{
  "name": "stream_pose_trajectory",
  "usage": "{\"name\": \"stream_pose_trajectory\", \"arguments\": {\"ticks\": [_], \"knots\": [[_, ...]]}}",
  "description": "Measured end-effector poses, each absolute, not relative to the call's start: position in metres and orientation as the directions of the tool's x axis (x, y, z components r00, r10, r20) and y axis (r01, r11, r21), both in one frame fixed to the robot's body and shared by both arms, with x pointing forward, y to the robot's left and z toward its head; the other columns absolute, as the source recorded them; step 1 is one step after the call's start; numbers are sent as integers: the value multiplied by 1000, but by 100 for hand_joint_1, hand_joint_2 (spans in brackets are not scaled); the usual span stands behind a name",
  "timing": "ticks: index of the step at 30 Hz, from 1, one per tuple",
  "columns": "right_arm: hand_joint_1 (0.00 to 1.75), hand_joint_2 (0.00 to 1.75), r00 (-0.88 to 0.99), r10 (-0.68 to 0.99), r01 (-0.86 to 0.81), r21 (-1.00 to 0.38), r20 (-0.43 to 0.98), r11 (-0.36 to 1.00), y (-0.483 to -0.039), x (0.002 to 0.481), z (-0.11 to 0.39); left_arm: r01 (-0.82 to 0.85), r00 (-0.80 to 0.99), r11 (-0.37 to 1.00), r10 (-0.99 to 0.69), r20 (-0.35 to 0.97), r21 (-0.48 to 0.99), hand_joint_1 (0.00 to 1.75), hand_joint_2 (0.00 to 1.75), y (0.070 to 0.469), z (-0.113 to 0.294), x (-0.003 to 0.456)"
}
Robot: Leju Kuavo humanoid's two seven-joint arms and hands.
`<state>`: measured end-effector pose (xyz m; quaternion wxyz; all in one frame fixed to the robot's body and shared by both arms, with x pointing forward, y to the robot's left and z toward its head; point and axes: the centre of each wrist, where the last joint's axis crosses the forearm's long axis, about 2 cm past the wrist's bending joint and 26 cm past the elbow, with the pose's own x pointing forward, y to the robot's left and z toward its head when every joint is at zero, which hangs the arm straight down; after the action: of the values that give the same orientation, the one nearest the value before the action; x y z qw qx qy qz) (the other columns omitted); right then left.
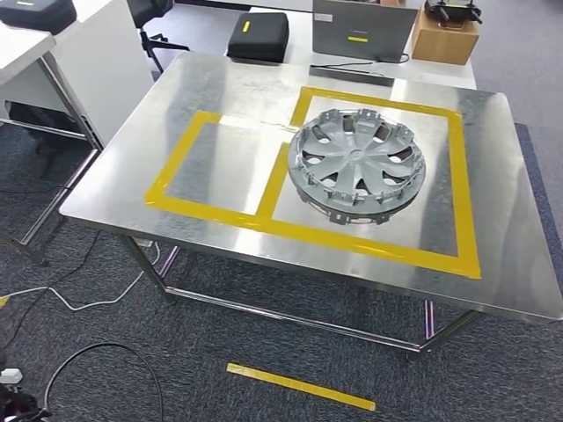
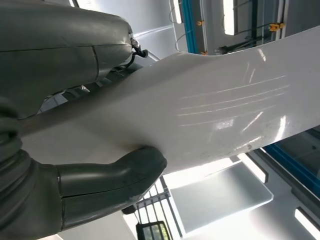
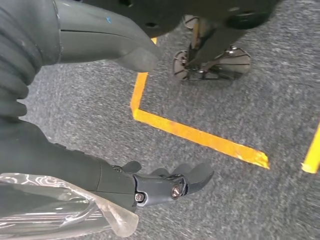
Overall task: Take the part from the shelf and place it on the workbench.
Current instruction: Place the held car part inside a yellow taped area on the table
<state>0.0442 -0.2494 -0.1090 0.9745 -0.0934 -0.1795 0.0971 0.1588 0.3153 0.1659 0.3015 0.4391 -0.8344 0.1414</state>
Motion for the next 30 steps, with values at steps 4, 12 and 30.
{"name": "stream_pose_trajectory", "arguments": {"ticks": [4, 12, 30], "knots": [[0, 175, 916, 221, -153, -218, 335, 964, -249, 45, -109, -818, -432, 575, -649, 626, 31, 175, 175, 316, 166, 159], [0, 175, 916, 220, -152, -217, 336, 964, -249, 45, -109, -817, -433, 575, -650, 625, 32, 175, 175, 316, 166, 159], [0, 175, 915, 217, -150, -213, 339, 966, -248, 44, -109, -819, -421, 571, -668, 614, 59, 175, 175, 316, 165, 157]]}}
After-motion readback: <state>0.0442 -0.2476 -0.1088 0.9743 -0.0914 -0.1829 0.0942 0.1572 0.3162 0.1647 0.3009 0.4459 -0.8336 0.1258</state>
